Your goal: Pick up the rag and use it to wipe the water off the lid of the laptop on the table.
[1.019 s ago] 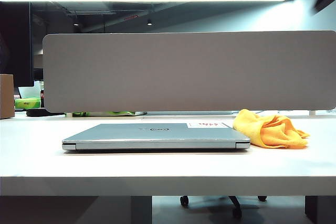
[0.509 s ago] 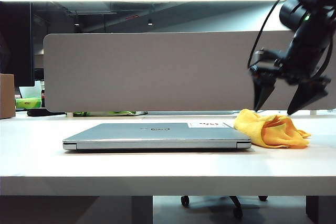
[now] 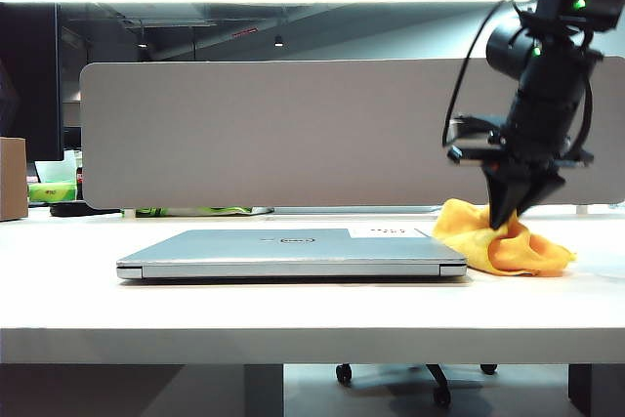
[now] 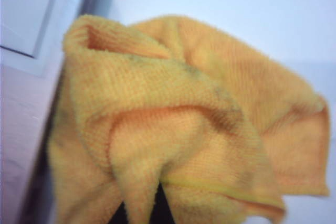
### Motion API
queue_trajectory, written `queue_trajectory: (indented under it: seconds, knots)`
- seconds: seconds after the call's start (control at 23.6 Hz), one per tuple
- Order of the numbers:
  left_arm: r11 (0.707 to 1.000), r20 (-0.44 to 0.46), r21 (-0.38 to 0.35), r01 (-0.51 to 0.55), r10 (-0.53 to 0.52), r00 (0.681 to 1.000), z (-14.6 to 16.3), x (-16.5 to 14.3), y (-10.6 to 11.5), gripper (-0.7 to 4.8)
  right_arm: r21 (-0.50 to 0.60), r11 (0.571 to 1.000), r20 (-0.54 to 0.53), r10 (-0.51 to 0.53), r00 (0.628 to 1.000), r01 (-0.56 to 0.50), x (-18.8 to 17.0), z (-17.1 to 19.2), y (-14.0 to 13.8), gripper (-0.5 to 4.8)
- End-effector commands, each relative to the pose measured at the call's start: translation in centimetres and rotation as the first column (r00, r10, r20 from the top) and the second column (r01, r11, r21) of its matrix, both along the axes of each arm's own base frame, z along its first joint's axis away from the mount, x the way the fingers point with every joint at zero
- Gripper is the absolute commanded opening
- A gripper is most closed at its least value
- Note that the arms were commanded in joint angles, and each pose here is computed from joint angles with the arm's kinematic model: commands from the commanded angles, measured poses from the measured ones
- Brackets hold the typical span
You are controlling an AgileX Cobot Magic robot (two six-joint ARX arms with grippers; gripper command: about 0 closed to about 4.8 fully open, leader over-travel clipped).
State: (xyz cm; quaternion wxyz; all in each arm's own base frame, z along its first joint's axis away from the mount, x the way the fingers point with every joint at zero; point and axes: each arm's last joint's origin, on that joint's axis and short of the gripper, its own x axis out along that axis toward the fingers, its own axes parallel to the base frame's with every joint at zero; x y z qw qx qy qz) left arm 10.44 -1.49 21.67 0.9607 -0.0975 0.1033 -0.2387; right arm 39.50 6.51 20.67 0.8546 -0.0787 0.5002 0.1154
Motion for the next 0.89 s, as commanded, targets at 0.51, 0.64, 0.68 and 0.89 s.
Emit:
queue_trajectory:
  seconds: [0.51, 0.64, 0.68, 0.89]
  knots:
    - [1.000, 0.018, 0.003, 0.002, -0.002, 1.000, 0.3, 0.0, 0.0, 0.21, 0.081, 0.927, 0.459, 0.291, 0.840, -0.365, 0.9, 9.9, 17.0, -0.04]
    - [1.000, 0.018, 0.003, 0.002, -0.002, 1.000, 0.3, 0.0, 0.0, 0.21, 0.057, 0.919, 0.350, 0.348, 0.870, -0.391, 1.5, 4.7, 19.6, -0.04]
    - [1.000, 0.018, 0.003, 0.002, -0.002, 1.000, 0.3, 0.0, 0.0, 0.21, 0.042, 0.918, 0.294, 0.365, 0.883, -0.393, 1.7, 2.3, 20.4, -0.04]
    - [1.000, 0.018, 0.003, 0.002, -0.002, 1.000, 0.3, 0.0, 0.0, 0.21, 0.013, 0.920, 0.159, 0.385, 0.909, -0.392, 2.0, -2.1, 20.8, -0.04]
